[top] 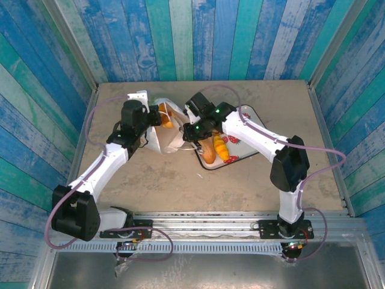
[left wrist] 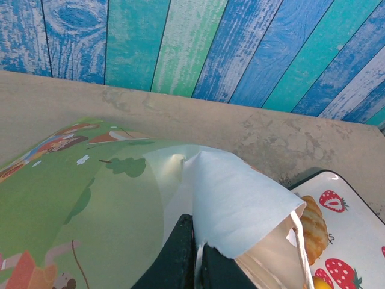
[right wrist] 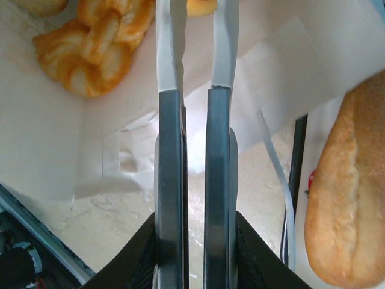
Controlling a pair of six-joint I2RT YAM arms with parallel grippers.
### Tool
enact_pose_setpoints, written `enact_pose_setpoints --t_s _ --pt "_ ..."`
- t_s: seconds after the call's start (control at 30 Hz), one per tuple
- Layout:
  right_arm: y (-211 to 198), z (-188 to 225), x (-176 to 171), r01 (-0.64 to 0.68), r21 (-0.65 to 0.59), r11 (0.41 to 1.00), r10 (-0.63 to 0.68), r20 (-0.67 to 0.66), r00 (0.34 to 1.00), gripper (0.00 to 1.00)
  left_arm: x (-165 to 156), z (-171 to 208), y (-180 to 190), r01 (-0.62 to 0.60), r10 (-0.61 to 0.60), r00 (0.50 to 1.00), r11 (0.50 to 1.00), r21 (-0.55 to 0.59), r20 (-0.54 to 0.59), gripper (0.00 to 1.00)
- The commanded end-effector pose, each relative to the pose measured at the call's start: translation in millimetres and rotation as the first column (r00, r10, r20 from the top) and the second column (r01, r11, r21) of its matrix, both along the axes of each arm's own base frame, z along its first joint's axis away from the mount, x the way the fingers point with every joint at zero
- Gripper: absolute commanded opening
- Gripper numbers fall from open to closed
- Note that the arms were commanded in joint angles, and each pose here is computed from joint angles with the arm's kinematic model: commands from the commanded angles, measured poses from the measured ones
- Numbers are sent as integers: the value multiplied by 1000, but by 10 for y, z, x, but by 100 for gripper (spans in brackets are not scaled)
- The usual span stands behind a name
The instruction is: Take the fake bread out of the paper bag
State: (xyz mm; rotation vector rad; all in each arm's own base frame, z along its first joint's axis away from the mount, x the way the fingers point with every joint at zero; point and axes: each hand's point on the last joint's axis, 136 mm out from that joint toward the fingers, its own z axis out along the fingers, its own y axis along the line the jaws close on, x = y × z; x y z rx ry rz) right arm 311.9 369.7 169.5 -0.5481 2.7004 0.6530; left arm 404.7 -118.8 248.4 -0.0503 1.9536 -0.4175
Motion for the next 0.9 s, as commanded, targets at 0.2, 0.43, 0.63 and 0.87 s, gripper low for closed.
enact_pose_setpoints --t_s 0.2,0.43,0.63,0.87 --pt "-338 388 -318 -24 -87 996 36 144 989 15 2 141 43 -23 24 999 1000 -9 32 8" --pt "-512 544 -582 -60 -89 994 75 173 982 14 7 155 55 -31 32 999 999 -7 34 8" --pt "-946 684 -768 -23 -163 986 60 229 972 14 5 140 77 -41 41 999 999 4 29 8" --pt "-1555 840 -730 126 -295 947 -8 371 929 14 -4 143 71 -37 37 999 999 -3 29 7"
